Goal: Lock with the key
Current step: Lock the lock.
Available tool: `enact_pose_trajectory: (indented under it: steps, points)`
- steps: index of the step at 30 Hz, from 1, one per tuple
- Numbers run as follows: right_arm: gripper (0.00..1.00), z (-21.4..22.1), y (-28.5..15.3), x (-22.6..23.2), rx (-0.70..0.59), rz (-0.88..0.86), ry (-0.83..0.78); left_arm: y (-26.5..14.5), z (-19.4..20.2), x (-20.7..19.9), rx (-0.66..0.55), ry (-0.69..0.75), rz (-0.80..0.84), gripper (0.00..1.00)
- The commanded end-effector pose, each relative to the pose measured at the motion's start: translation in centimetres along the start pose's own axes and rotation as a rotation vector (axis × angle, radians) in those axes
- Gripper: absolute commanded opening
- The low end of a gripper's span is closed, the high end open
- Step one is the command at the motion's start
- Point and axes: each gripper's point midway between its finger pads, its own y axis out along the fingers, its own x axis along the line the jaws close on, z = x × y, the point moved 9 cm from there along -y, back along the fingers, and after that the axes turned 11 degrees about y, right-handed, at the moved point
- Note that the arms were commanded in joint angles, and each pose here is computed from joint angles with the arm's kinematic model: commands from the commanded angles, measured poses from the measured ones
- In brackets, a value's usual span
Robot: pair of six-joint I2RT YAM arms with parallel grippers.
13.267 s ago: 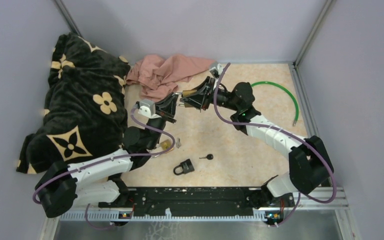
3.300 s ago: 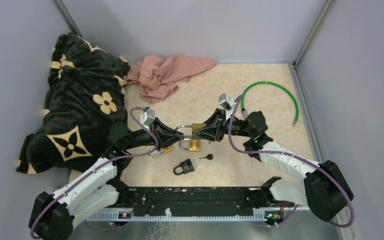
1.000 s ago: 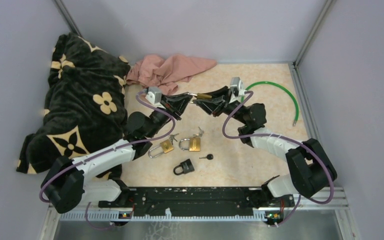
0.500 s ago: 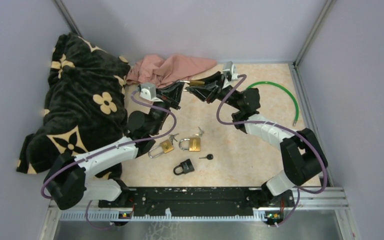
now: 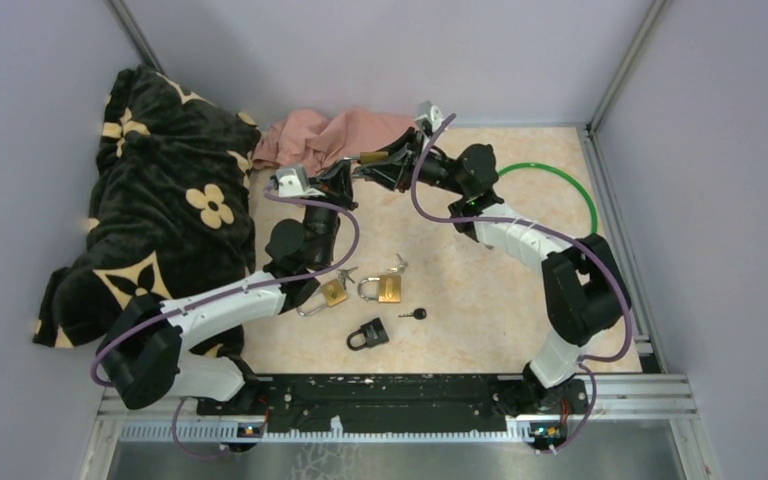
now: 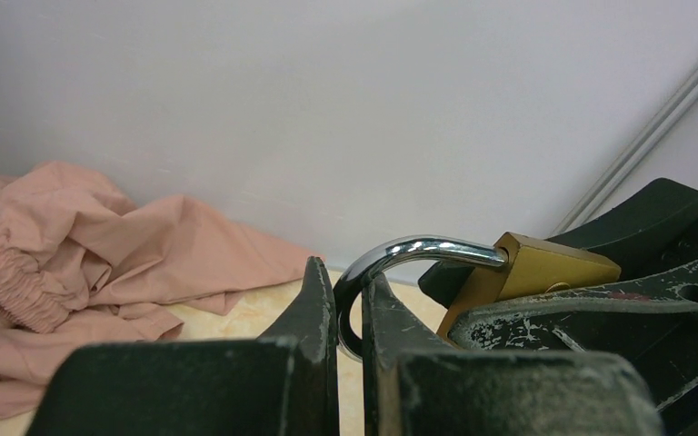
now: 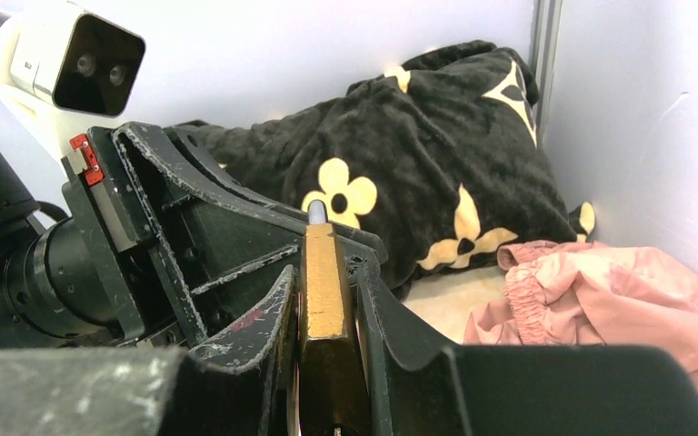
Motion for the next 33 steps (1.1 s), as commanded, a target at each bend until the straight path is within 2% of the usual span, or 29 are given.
enact_pose_trajectory:
  steps: [1, 2, 4, 7, 12, 18, 23, 27, 30, 33]
  points:
    - [0.0, 7.6, 2.3, -0.1, 0.189, 0.078, 0.16, -16.1, -0.9, -12.5, 0.149, -0.154, 1.819, 0.0]
    - [0.0, 7.4, 1.0, 0.1, 0.19, 0.074, 0.163, -15.4, -1.7, -11.6, 0.149, -0.152, 1.824, 0.0]
    - [0.0, 6.2, -1.5, 0.4, 0.16, 0.091, 0.146, -14.2, -2.1, -9.9, 0.239, -0.155, 1.822, 0.0]
    - [0.0, 4.3, -2.3, 1.1, 0.154, 0.08, 0.115, -13.4, -2.0, -8.5, 0.319, -0.152, 1.808, 0.0]
    - [0.0, 2.9, -3.1, 2.6, 0.138, -0.006, 0.105, -13.5, -3.2, -8.0, 0.25, -0.156, 1.797, 0.0]
    - [0.0, 1.7, -3.6, 3.9, 0.135, -0.067, 0.087, -12.8, -4.0, -7.5, 0.25, -0.162, 1.754, 0.0]
    - [0.0, 1.4, -2.8, 4.4, 0.074, -0.123, 0.115, -12.9, -3.5, -8.1, 0.253, -0.191, 1.743, 0.0]
    - [0.0, 2.2, -2.3, 4.7, 0.101, -0.114, 0.115, -13.0, -3.5, -8.6, 0.252, -0.202, 1.749, 0.0]
    - [0.0, 1.8, -4.0, 4.9, 0.103, -0.088, 0.107, -12.2, -3.1, -7.4, 0.291, -0.181, 1.649, 0.0]
    - [0.0, 2.4, -5.2, 5.0, 0.19, -0.047, 0.091, -11.2, -2.1, -5.3, 0.364, -0.147, 1.493, 0.0]
